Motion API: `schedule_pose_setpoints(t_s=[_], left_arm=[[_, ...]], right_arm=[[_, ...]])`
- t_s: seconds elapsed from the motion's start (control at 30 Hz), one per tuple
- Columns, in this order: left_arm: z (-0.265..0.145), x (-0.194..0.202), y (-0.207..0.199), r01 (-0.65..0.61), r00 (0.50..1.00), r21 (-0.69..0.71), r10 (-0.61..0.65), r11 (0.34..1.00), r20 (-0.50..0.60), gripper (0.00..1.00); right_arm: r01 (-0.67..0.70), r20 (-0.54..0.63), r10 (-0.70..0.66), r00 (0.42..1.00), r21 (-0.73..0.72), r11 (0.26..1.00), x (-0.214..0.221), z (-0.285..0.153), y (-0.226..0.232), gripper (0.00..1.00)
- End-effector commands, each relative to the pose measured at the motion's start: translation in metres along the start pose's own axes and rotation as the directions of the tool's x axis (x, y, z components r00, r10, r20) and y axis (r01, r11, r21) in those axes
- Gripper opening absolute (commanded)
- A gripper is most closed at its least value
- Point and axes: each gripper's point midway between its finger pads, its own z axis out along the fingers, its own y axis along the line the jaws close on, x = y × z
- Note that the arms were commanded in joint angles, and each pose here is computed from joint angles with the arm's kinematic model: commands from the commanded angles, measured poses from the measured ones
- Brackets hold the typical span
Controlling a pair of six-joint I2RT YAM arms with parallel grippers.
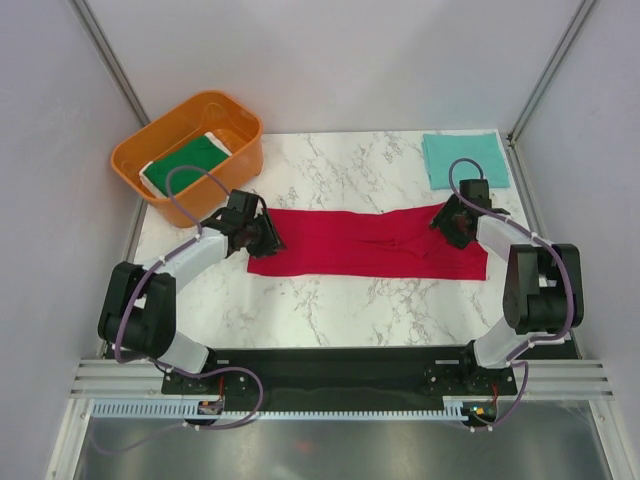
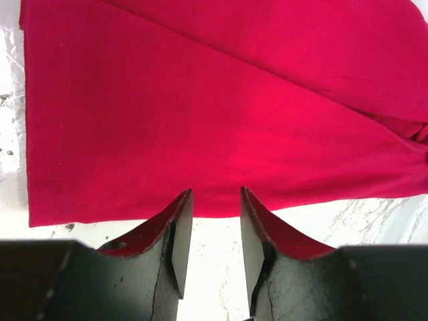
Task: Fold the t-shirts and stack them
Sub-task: Fold the tshirt
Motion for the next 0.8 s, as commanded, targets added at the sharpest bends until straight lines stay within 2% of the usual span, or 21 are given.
schedule_pose_setpoints(t_s=[0.0,0.47,0.77], left_arm=[[0.000,-0.011,-0.012,-0.041,0.999,0.049,0.040,0.998,0.023,0.41],[0.002,-0.019,-0.015,-0.046,0.998,0.049,0.044,0.998,0.039,0.41],[0.004,-0.015,-0.012,-0.035,0.999,0.040,0.034,0.999,0.030,0.41]], right_arm=[[-0.013,0.031,0.014,0.999,-0.020,1.000,-0.004,0.008,0.006,0.67],[-0.029,0.069,0.032,0.997,-0.051,0.998,-0.015,0.015,0.016,0.66],[0.002,0.118,0.020,0.993,-0.183,0.983,-0.039,0.013,0.077,0.66]])
